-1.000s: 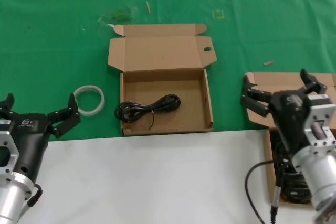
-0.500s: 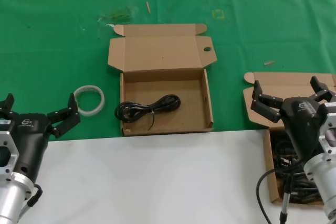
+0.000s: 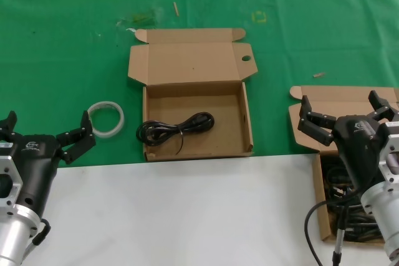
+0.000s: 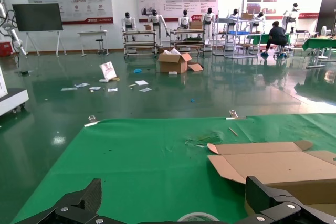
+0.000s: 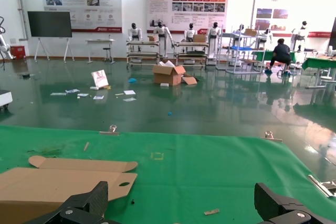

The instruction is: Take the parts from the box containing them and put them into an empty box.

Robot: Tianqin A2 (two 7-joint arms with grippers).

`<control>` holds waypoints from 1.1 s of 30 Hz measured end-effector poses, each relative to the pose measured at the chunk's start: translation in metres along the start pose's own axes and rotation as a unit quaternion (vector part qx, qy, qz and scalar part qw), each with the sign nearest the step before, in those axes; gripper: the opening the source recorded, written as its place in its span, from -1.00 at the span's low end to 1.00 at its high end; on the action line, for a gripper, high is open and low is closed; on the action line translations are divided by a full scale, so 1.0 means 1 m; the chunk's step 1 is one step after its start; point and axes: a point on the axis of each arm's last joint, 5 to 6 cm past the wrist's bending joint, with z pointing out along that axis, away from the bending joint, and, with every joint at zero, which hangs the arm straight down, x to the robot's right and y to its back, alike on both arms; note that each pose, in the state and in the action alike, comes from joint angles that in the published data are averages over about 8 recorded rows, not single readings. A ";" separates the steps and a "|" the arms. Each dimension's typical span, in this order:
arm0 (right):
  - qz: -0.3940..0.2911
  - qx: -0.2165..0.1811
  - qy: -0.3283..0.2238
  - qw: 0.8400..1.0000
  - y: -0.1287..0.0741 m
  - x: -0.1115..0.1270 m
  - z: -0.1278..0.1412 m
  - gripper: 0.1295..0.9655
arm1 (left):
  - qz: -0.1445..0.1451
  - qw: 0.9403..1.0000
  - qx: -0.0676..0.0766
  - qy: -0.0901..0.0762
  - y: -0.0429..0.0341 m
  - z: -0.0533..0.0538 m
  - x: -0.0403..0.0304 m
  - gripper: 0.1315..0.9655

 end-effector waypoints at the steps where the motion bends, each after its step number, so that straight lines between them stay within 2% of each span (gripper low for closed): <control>1: 0.000 0.000 0.000 1.000 0.000 0.000 0.000 1.00 | 0.000 1.000 0.000 0.000 0.0000 0.000 0.0000 1.00; 33: 0.000 0.000 0.000 1.000 0.000 0.000 0.000 1.00 | 0.000 1.000 0.000 0.000 0.0000 0.000 0.0000 1.00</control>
